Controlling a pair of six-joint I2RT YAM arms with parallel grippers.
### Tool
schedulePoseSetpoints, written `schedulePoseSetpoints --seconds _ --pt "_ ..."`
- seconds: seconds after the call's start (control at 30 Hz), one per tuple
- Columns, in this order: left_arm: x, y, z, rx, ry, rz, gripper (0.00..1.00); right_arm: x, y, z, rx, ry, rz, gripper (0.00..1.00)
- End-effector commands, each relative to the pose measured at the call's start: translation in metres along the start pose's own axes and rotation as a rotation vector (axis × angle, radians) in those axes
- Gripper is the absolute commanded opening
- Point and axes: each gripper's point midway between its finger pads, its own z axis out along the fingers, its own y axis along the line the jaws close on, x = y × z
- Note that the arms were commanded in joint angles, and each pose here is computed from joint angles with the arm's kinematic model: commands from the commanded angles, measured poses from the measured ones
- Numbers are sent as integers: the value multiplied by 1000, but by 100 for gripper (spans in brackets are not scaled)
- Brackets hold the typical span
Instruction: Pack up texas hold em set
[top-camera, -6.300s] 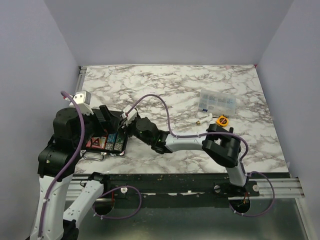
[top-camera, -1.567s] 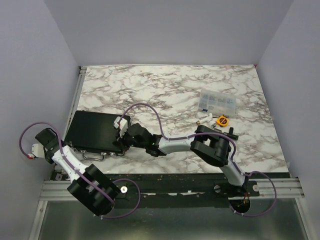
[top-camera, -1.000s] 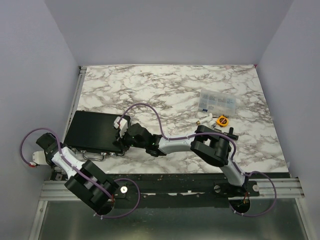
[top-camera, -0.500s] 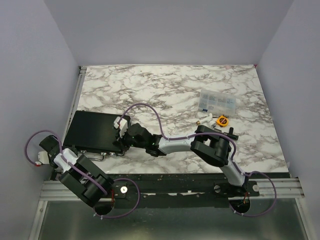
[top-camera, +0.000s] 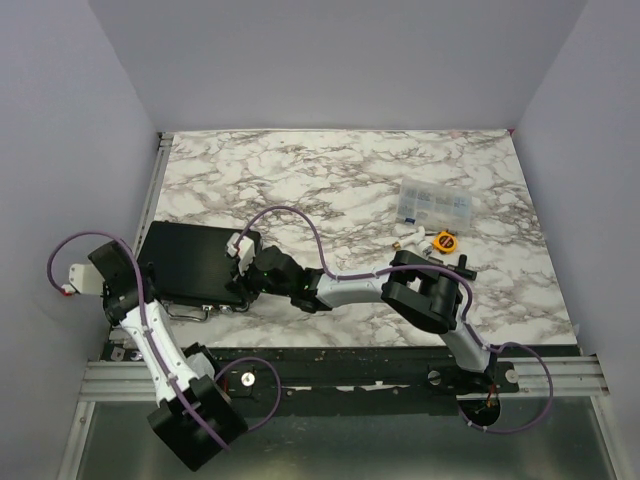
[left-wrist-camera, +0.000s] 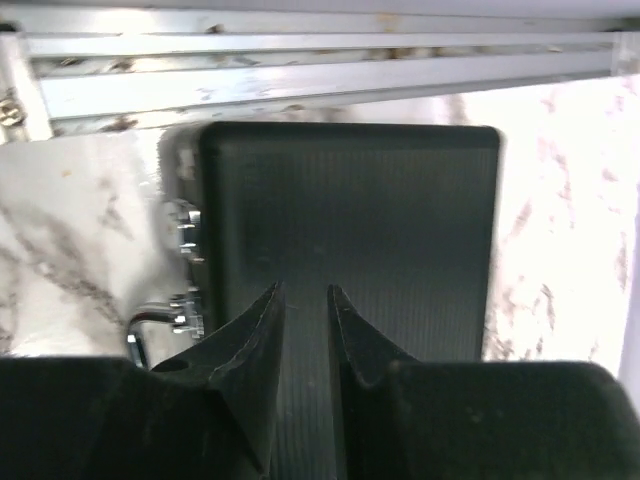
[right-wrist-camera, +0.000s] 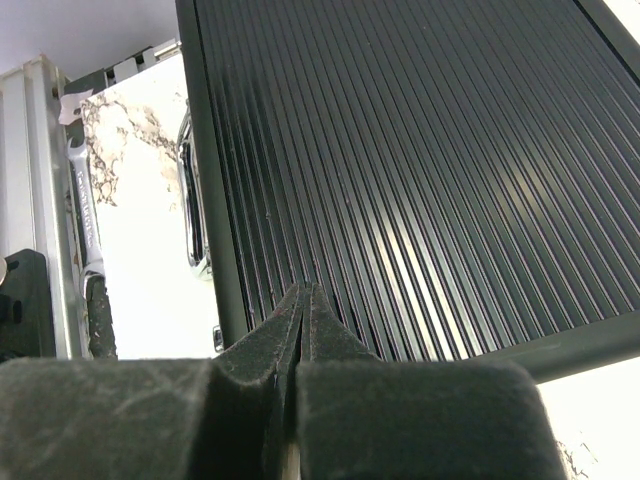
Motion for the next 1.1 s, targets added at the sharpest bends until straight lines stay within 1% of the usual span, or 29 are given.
schedulePoseSetpoints --seconds 0.0,0.03,0.07,0.13,0.3,0.4,0.43,0.5,0.57,0.63,0.73,0.83,0.87,0.93,0.97,1.0,1.07 --pt "-9 -33 -28 104 -70 97 26 63 -4 -1 13 185 9 1" --pt "-7 -37 -31 121 -71 117 28 63 -5 -1 16 185 13 1" --pt "-6 -37 -32 123 -69 123 35 66 -5 0 16 189 16 1" --pt "0 -31 -31 113 -52 115 42 69 -5 1 17 199 20 1" --pt "10 -19 -18 62 -18 140 43 73 -4 3 12 207 31 1" --pt "18 -29 -23 112 19 180 42 70 -8 2 35 201 31 1" --pt "21 -38 -28 154 25 211 43 66 -9 0 47 192 35 1" --pt "31 -63 -44 277 43 284 48 50 -16 -5 82 160 63 1" --pt "43 -94 -70 428 71 378 52 24 -28 -15 119 111 134 2" --pt "57 -125 -102 587 104 489 54 -6 -50 -30 164 64 234 4" --pt "85 -157 -153 811 183 637 65 -46 -88 -68 253 16 343 7" --pt "110 -176 -189 998 258 669 78 -77 -113 -125 380 -62 340 12" --pt "121 -180 -199 1066 312 667 80 -75 -121 -144 440 -64 322 14" --pt "140 -185 -216 1184 413 676 81 -75 -133 -185 566 -66 281 25" --pt "152 -184 -226 1226 460 701 82 -76 -140 -208 642 -69 269 29" --pt "158 -184 -235 1258 478 725 82 -72 -146 -230 714 -66 268 34" --pt "165 -184 -249 1317 474 776 82 -74 -155 -278 850 -82 276 42"
